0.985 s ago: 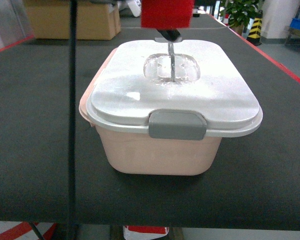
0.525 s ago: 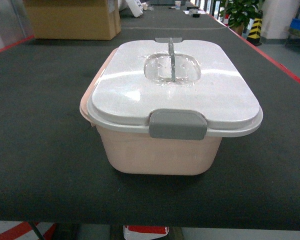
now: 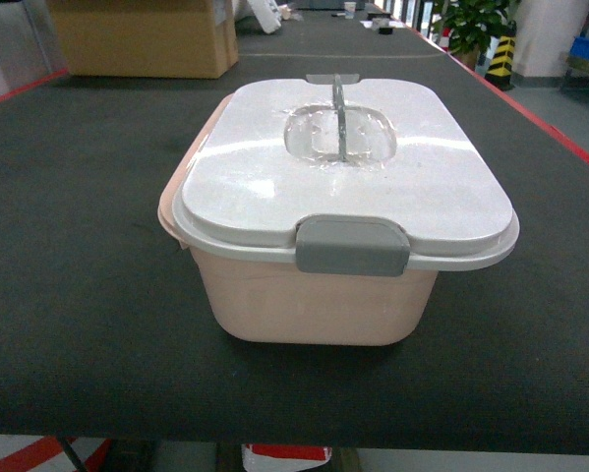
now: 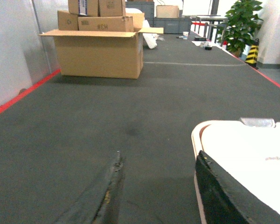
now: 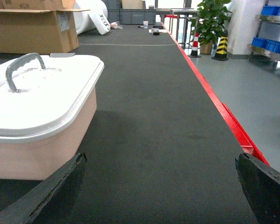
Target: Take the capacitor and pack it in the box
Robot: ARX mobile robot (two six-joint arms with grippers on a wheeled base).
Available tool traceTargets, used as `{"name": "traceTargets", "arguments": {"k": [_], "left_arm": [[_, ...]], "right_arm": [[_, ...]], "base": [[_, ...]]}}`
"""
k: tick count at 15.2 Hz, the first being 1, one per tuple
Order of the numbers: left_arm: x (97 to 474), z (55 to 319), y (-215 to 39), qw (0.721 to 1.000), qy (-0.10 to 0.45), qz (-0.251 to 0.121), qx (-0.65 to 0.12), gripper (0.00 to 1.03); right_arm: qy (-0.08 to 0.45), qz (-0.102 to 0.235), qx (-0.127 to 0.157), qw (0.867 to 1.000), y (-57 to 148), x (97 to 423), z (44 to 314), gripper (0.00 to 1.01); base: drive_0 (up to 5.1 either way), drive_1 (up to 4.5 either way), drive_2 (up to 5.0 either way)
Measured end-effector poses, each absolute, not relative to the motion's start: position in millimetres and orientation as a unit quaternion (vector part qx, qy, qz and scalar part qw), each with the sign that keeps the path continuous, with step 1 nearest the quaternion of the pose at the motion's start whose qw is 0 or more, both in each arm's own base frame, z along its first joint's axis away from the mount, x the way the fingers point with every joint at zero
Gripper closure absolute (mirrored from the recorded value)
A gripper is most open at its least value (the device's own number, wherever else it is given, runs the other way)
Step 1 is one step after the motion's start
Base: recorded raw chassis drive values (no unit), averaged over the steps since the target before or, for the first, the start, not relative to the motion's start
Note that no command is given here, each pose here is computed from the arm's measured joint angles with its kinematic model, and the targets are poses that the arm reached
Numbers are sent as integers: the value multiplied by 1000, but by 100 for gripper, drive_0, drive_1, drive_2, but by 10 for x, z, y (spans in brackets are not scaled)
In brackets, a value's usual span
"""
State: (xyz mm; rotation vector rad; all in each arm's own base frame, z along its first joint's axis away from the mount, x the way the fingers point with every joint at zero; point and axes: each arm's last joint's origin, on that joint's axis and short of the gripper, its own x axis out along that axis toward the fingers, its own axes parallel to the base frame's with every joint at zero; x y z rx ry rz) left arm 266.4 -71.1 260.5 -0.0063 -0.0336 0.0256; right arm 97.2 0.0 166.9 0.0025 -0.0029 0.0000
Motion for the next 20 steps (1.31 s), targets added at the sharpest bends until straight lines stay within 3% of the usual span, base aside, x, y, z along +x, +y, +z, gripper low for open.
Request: {"name": "traceTargets", "arguments": {"k": [1,4,14,20], "left_arm": [[2441,2387,-564,1000,-6,2,1,77],[2209,2178,-409,1000,5,-1,3,102],[1538,1802,-5,1000,6,1,1,101],[1351,1674,-2,1000,-1,-1,0,101]], "right_arm": [[-1,0,1,1000,0,972,1669,3],[-1,0,1,1000,0,972,1668,3],[-1,0,1,1000,0,972,1669,3],[-1,0,1,1000,0,972,1668,3]], "base": [[0,0,0],[0,0,0],[0,0,0],[0,0,0]]}}
